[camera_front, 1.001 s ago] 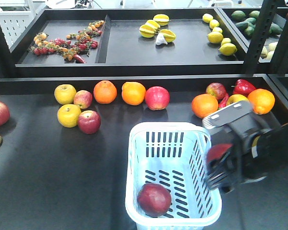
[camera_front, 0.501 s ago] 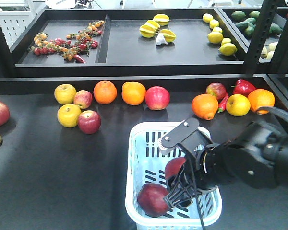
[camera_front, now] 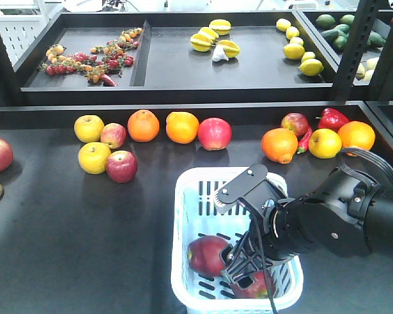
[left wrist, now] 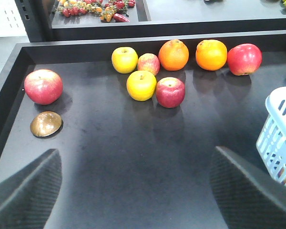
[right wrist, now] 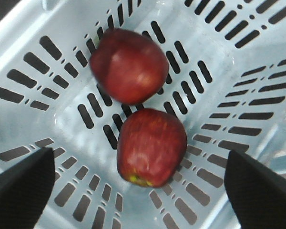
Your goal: Pick three apples into basket with both arms
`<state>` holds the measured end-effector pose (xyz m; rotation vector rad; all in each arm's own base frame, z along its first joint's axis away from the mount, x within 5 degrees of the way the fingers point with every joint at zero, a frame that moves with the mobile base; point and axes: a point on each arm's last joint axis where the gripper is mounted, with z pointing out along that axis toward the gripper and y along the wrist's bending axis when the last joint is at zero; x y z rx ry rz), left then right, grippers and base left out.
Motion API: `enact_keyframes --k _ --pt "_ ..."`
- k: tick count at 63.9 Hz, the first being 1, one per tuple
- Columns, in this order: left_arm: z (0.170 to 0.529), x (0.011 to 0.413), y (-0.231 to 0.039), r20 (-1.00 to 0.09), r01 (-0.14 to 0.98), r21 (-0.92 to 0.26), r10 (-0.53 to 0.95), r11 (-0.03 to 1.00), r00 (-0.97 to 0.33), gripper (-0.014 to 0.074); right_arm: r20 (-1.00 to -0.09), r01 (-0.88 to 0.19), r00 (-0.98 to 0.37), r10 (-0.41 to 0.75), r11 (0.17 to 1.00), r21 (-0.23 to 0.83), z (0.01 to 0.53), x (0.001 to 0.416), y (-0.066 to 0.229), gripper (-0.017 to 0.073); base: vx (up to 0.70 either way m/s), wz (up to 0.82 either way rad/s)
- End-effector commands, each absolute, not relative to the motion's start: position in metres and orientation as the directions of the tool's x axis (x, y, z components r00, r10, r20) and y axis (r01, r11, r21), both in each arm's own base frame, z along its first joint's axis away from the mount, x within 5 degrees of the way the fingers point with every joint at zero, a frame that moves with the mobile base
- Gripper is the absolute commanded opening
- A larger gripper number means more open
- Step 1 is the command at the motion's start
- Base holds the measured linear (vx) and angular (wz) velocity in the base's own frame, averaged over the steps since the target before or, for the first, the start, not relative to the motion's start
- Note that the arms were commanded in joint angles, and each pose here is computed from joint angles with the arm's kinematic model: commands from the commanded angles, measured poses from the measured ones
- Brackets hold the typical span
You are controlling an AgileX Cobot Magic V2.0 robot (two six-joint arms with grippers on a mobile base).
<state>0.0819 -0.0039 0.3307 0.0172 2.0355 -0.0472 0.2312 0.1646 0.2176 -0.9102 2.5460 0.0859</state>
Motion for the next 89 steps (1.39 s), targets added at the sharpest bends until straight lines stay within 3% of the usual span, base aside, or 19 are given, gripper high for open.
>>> enact_keyframes --k 1,9,20,35,50,69,89 --pt "0.342 0.084 -0.005 -0.923 0.042 -0.038 -0.019 0.998 -0.384 0.0593 -0.473 -0.598 -0.673 -0.569 0.794 -0.105 0.240 0.231 0.161 0.0694 0.00 0.00" --pt "0.342 0.084 -0.005 -0.923 0.042 -0.038 -0.019 0.998 -0.384 0.0593 -0.431 -0.545 -0.700 -0.569 0.816 -0.193 0.250 0.228 0.144 0.0679 0.00 0.00" --pt "0.342 0.084 -0.005 -0.923 0.042 -0.038 -0.019 0.998 -0.384 0.0593 -0.445 -0.328 -0.806 -0.391 0.920 -0.214 0.269 0.235 0.092 0.0673 0.00 0.00" --pt "0.342 0.084 -0.005 -0.923 0.042 -0.038 -0.019 0.998 -0.384 0.0593 -0.410 0.024 -0.909 -0.070 0.976 -0.218 0.265 0.252 -0.009 0.0667 0.00 0.00" --pt "0.342 0.084 -0.005 -0.923 0.042 -0.038 -0.019 0.998 -0.384 0.0593 -0.289 0.345 -0.914 0.285 0.920 -0.185 0.232 0.248 -0.096 0.0654 0.00 0.00" --pt "0.342 0.084 -0.005 -0.923 0.042 -0.038 -0.019 0.998 -0.384 0.0593 -0.146 0.437 -0.898 0.415 0.883 -0.172 0.195 0.244 -0.132 0.0641 0.00 0.00" --pt "0.342 0.084 -0.005 -0.923 0.042 -0.038 -0.019 0.998 -0.384 0.0593 -0.168 0.456 -0.886 0.433 0.879 -0.141 0.158 0.231 -0.132 0.0631 0.00 0.00"
